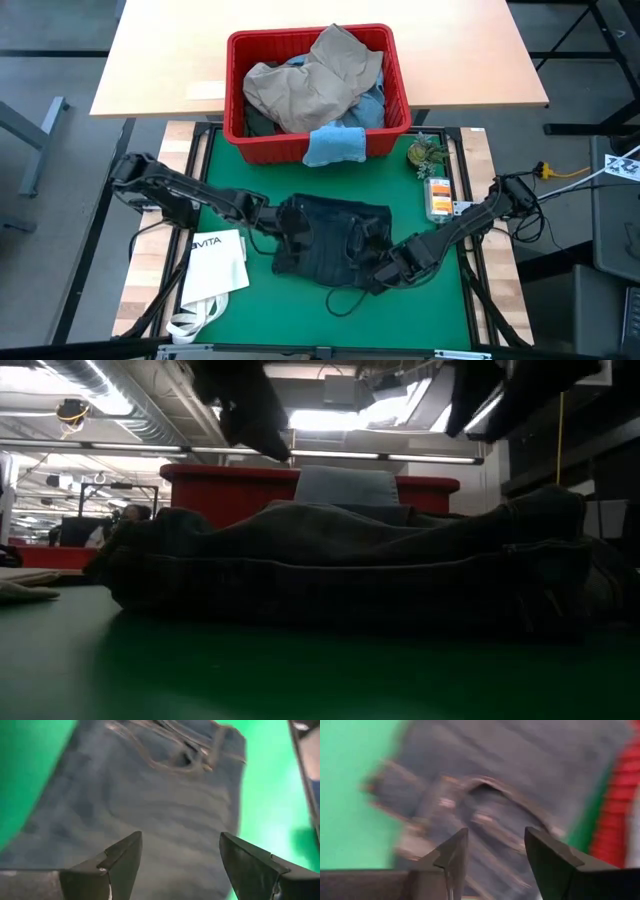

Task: Fold Laundry from Bin
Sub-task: Fold the dark blue pants

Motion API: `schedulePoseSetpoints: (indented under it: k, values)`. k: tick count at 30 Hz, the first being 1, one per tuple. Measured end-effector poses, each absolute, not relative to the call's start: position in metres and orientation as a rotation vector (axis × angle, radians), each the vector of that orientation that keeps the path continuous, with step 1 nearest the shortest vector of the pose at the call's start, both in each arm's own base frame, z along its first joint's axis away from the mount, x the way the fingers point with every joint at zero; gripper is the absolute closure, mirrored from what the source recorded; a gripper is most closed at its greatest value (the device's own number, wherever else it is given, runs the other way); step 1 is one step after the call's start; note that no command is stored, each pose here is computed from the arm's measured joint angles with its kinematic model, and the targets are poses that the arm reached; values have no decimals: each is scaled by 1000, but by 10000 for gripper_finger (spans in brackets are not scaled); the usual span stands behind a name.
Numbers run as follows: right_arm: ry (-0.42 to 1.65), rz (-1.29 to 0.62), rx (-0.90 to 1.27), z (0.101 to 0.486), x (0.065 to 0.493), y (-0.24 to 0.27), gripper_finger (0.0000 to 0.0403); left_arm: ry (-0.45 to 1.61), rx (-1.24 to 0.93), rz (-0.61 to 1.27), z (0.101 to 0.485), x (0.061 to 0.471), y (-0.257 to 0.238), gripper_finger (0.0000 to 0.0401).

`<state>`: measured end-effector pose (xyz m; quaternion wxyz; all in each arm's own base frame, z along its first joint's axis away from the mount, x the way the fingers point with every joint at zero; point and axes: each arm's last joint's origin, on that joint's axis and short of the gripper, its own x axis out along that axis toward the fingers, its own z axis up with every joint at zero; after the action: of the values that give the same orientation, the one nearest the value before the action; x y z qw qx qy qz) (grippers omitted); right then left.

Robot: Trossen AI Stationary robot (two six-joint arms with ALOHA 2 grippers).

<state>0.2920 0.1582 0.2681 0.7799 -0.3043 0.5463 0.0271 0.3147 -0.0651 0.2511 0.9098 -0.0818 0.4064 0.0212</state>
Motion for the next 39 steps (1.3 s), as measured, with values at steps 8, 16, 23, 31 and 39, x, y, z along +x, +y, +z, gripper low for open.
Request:
schedulePoseSetpoints:
  k: [8, 16, 23, 31, 39]
  values:
    - [1263, -112, -716, 251, 297, 123, 212, 843, -159, 212, 240, 327, -27, 142]
    - [1411, -165, -639, 191, 290, 80, 212, 966, -93, 404, 196, 341, -4, 142]
    - [1442, -136, -485, 146, 277, 55, 212, 1074, -85, 487, 155, 352, 15, 142]
    - [1441, -128, -463, 138, 273, 52, 212, 1122, -85, 497, 140, 353, 19, 142]
    - [1370, -115, -444, 170, 275, 53, 212, 1089, -83, 488, 168, 342, 16, 143]
